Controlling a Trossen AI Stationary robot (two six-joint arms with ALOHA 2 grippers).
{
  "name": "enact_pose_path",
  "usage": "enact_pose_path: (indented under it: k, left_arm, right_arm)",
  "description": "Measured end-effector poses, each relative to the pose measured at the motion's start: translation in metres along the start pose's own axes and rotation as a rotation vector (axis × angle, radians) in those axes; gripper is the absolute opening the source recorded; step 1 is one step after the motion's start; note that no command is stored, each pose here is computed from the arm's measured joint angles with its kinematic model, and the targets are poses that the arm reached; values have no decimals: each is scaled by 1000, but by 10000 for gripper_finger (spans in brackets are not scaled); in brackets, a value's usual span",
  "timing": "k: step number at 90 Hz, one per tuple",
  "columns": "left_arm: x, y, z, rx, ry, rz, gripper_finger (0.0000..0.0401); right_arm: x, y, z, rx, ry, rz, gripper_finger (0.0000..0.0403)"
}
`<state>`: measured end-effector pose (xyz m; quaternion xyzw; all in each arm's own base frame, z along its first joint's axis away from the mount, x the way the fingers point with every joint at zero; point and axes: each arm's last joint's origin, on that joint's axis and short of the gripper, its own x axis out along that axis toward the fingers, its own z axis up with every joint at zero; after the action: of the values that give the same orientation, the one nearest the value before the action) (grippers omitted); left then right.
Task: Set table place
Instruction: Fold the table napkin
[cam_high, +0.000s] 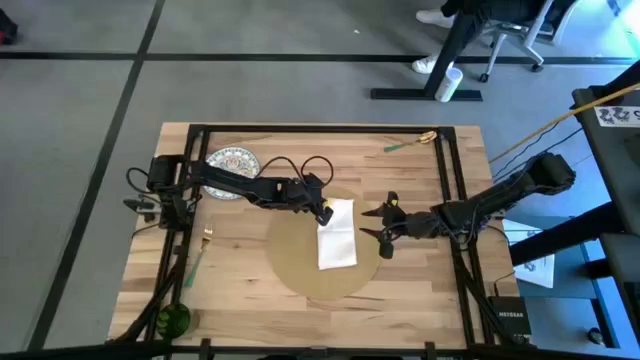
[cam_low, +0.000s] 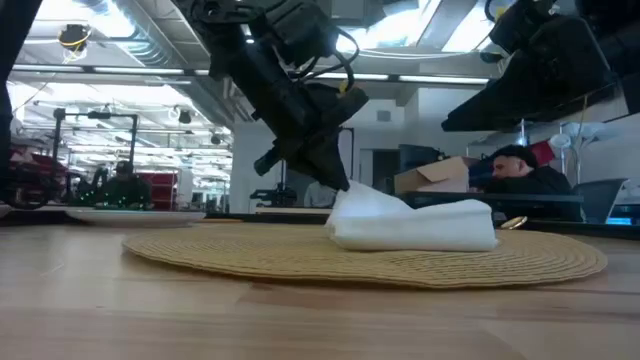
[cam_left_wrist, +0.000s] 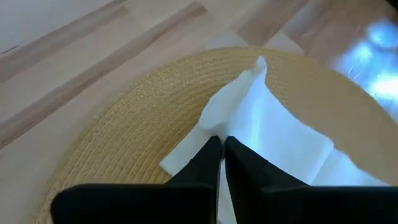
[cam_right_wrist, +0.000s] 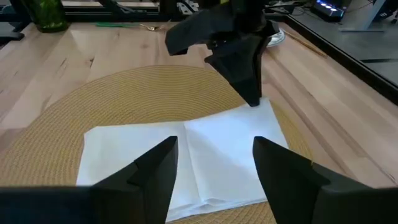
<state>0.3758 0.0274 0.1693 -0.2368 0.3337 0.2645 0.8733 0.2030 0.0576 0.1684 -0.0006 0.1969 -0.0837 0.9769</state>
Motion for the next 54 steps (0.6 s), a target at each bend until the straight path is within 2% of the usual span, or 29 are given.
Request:
enact_pose_path:
  k: [10, 29, 41, 54]
  left_arm:
    - [0, 2, -3, -59, 29, 22, 4]
    - [1, 2, -10, -35, 68, 45, 4]
    - [1, -1, -11, -69, 61, 33, 5]
    - [2, -2, -13, -79, 61, 44, 40]
  right_arm:
    - [0, 0, 0, 0, 0, 0, 195]
    - [0, 0, 0, 0, -1, 0, 195]
    - [0, 0, 0, 2, -3, 1, 195]
    - [0, 0, 1, 3, -5, 1, 195]
